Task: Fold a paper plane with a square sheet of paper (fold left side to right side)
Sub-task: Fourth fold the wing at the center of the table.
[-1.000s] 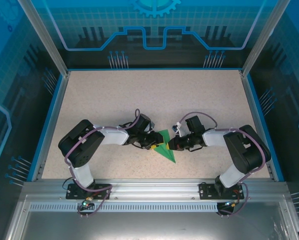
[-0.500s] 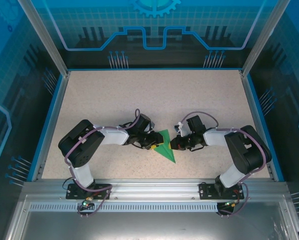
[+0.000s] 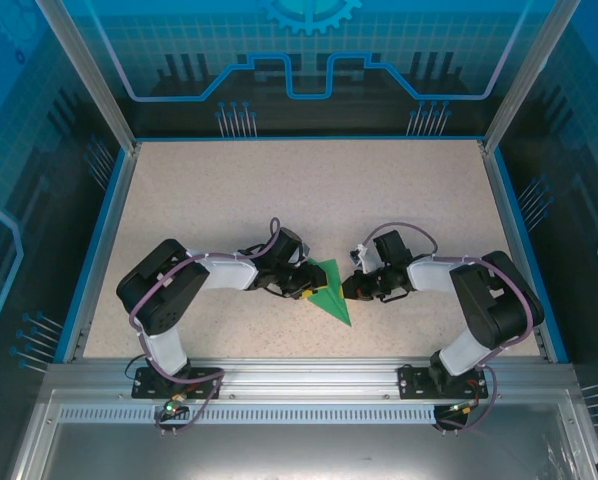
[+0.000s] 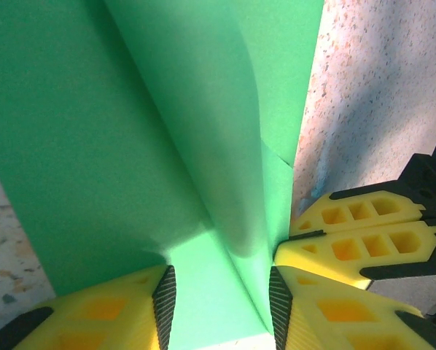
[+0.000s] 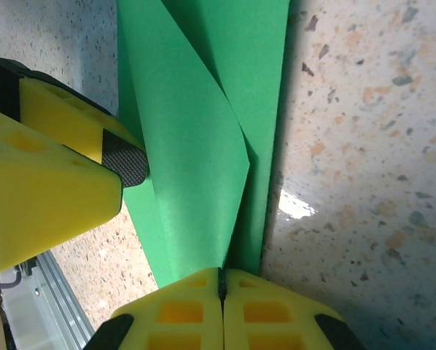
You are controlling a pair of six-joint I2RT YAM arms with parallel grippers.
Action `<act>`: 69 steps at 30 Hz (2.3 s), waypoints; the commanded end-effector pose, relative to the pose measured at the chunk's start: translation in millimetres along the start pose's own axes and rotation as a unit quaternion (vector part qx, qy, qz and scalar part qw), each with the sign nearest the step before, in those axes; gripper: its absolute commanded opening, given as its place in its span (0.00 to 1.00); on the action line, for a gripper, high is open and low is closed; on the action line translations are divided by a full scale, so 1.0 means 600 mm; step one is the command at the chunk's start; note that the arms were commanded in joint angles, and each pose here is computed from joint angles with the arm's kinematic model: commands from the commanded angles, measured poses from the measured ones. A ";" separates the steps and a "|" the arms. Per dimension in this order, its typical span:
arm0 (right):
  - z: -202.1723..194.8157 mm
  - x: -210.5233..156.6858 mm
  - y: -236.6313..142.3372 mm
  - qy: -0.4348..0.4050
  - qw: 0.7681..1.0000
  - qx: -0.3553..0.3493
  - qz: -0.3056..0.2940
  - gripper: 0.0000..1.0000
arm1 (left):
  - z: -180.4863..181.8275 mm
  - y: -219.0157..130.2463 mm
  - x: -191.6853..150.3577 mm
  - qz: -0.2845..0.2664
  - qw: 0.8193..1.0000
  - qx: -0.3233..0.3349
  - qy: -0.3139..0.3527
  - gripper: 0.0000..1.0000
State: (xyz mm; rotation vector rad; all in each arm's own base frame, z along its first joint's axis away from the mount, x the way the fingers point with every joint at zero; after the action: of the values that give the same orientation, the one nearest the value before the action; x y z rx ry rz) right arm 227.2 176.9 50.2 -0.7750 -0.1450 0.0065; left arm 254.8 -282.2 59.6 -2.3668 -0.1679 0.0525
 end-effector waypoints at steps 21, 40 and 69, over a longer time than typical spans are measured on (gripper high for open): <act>-0.028 -0.013 0.016 0.026 0.998 -0.053 0.037 0.06 | -0.020 -0.029 -0.001 -0.007 0.999 0.021 0.034 0.45; -0.033 -0.019 0.025 0.031 0.995 -0.082 0.054 0.06 | -0.081 0.024 0.029 0.031 0.998 -0.020 0.052 0.28; 0.016 0.015 -0.019 -0.004 0.998 -0.069 0.009 0.24 | 0.042 0.051 0.004 0.035 0.994 0.103 0.016 0.27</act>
State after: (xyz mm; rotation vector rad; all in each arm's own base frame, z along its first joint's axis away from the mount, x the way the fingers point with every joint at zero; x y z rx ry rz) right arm 232.4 182.1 52.8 -0.8611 -0.1261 0.0400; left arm 275.4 -306.8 54.8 -2.3004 -0.0951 -0.0071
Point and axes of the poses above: each hand's point on the last joint's axis, 136 mm out from that joint toward the fingers, its own y axis out along the fingers, its own z axis along the line the jaws close on, x = y × z, the point moved 5 cm from there along -y, back along the fingers, and after that the axes turned 4 degrees about y, right-handed, at the moved point
